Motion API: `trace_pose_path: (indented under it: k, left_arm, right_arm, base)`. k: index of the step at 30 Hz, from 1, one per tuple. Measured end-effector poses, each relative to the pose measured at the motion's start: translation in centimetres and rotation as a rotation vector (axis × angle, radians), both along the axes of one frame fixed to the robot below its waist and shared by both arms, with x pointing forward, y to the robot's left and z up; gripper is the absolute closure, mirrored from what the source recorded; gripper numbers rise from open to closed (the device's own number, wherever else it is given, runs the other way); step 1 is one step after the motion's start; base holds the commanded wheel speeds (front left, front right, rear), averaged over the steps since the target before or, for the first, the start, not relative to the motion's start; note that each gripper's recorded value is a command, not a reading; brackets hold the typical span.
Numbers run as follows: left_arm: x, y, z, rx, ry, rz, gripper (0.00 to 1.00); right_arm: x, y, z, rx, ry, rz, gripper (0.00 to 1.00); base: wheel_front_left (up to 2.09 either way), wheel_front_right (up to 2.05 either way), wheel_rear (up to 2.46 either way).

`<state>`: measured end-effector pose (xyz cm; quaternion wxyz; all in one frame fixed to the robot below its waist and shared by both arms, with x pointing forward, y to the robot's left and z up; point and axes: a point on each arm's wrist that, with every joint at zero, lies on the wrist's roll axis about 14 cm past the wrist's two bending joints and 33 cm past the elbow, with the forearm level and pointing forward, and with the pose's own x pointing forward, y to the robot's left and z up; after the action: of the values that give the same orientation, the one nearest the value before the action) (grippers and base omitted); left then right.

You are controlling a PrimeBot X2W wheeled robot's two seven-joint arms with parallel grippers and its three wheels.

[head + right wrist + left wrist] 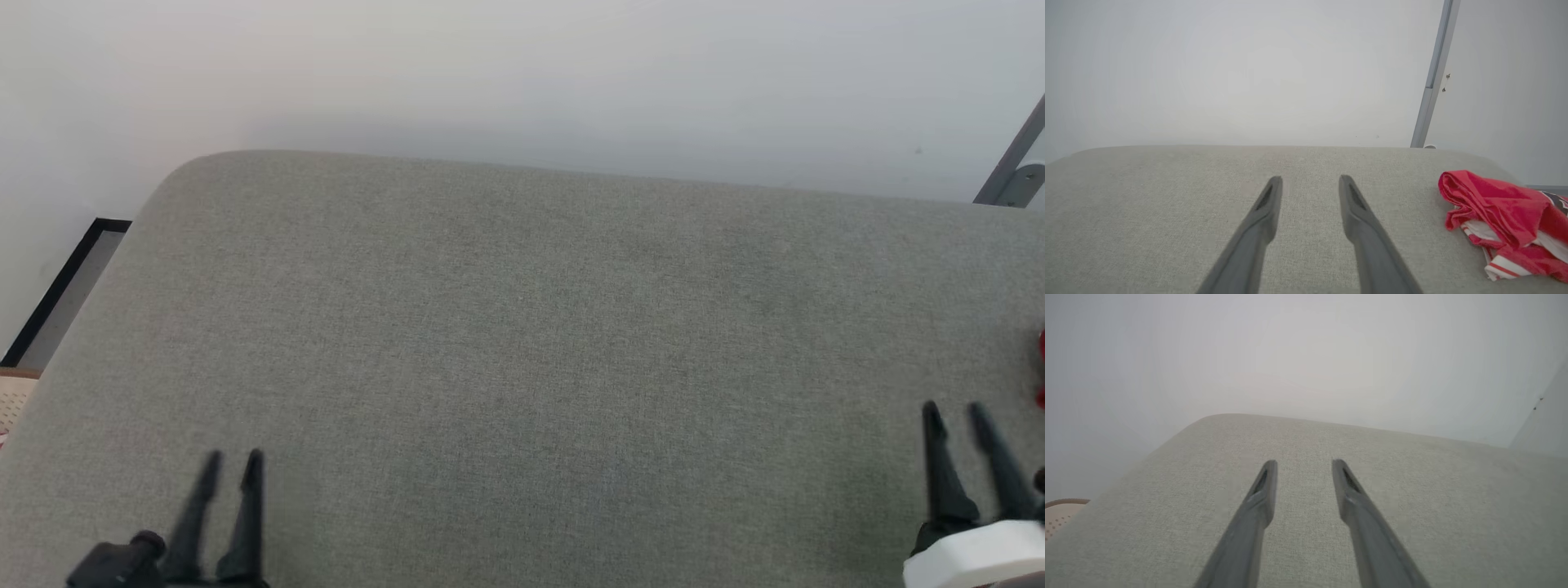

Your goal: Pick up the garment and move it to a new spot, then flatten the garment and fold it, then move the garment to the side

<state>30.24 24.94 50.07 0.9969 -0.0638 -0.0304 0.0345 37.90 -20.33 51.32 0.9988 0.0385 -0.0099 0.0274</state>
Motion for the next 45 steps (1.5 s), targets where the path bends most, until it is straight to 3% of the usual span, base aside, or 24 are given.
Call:
trace_pose_path:
  k: [4,14,45]
  left_arm:
    - [-0.1,-0.5,-1.2,-0.032,0.034,0.002,1.0]
    - [0.2,-0.3,-2.0,-0.217,0.054,0.032,1.0]
    - [3.2,-0.7,-1.6,-0.68,0.029,0.051,1.0]
  right_arm:
    - [-0.3,0.1,-1.5,0.024,0.047,-0.007,1.0]
    - [-0.6,-0.1,-2.4,0.217,0.086,-0.034,1.0]
    - [0.3,0.3,-2.1,0.708,0.098,-0.055,1.0]
  base:
    - [0.0,0.0,0.0]
    - [0.0,0.0,0.0]
    - [0.0,0.0,0.0]
